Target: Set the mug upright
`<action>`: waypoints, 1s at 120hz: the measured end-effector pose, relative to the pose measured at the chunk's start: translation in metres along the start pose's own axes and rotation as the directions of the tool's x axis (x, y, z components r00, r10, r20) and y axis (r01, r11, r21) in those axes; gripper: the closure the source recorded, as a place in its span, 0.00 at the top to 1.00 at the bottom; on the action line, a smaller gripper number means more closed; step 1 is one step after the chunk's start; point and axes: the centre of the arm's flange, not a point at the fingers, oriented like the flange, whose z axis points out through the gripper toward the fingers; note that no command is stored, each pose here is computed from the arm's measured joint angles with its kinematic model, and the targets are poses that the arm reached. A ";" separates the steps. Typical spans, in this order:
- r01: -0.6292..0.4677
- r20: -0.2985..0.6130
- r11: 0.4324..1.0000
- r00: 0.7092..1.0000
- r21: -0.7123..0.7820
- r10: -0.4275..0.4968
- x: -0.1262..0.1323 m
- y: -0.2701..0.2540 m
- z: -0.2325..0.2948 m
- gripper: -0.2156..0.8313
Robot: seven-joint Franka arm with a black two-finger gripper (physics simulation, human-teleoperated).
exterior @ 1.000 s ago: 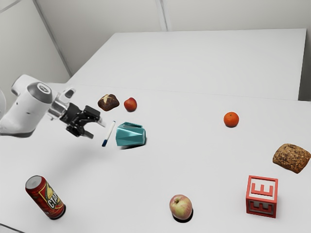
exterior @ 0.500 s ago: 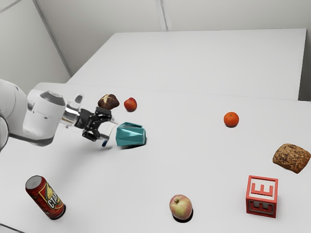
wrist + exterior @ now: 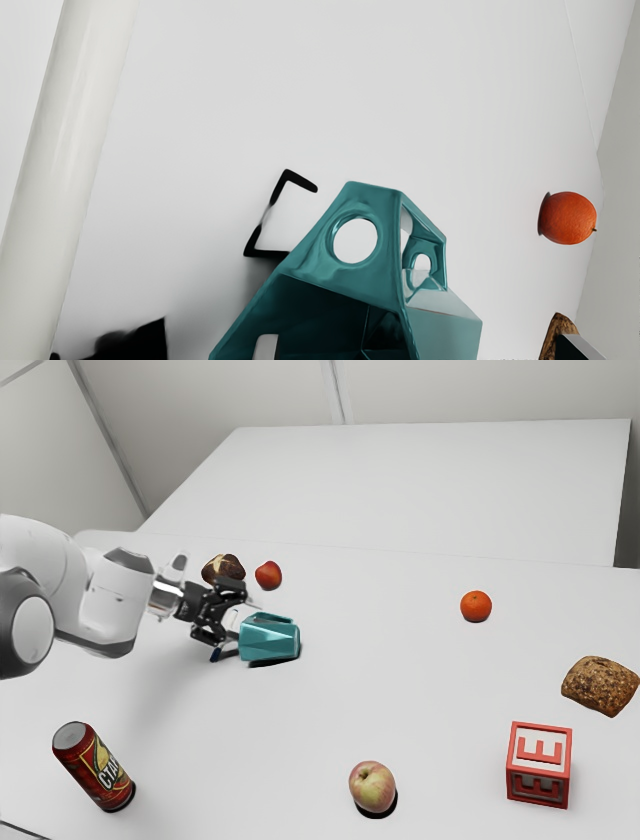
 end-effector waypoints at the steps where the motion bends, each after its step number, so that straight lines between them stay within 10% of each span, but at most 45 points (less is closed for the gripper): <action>1: 0.000 0.002 1.000 1.000 -0.001 0.000 0.000 0.000 0.000 0.79; 44: -0.013 0.024 0.998 1.000 -0.059 0.014 0.002 0.014 0.004 0.73; 89: -0.017 0.035 0.996 0.999 -0.085 0.020 -0.002 0.022 0.013 0.22; 120: -0.011 0.022 0.993 1.000 -0.121 0.014 -0.004 0.030 0.015 0.09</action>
